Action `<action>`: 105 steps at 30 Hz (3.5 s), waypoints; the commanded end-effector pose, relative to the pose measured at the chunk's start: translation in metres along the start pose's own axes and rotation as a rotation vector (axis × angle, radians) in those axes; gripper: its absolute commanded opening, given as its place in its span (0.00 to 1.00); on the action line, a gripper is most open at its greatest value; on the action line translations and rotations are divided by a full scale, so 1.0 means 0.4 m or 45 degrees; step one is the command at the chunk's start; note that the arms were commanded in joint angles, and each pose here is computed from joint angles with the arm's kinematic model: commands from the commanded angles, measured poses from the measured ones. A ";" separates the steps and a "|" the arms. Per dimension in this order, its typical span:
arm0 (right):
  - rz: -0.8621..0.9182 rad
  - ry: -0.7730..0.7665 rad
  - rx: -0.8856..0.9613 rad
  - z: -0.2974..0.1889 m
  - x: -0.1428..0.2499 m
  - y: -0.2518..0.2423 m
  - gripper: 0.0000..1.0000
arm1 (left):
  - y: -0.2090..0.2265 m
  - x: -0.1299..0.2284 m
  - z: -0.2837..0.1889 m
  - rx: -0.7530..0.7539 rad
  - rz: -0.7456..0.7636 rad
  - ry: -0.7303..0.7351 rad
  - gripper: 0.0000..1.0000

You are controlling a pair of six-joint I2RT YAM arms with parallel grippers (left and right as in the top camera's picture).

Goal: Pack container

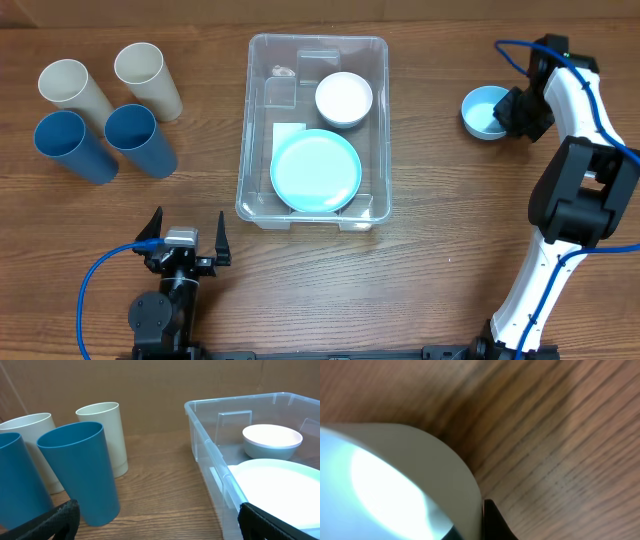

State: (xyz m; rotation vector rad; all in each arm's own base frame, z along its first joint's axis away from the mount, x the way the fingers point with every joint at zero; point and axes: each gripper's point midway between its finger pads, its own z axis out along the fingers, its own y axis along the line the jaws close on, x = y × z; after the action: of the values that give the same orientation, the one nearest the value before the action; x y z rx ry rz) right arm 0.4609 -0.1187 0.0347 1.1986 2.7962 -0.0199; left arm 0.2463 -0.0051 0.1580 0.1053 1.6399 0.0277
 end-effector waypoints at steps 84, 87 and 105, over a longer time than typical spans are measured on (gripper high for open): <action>0.223 -0.343 -0.188 -0.463 -0.187 -0.135 1.00 | 0.129 -0.355 0.301 -0.207 -0.269 1.134 0.95; 0.223 -0.343 -0.187 -0.463 -0.187 -0.136 1.00 | 0.139 -0.224 0.326 -0.259 -0.243 1.369 0.93; 0.223 -0.343 -0.187 -0.463 -0.187 -0.136 1.00 | 0.188 -0.040 0.442 -0.401 -0.146 1.513 0.37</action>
State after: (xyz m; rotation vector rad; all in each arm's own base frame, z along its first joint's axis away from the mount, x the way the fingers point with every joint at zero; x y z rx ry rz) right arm 0.4581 -0.2009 0.1936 1.3234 2.4823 0.0288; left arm 0.4258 0.0535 0.1611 -0.2786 2.8159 0.2806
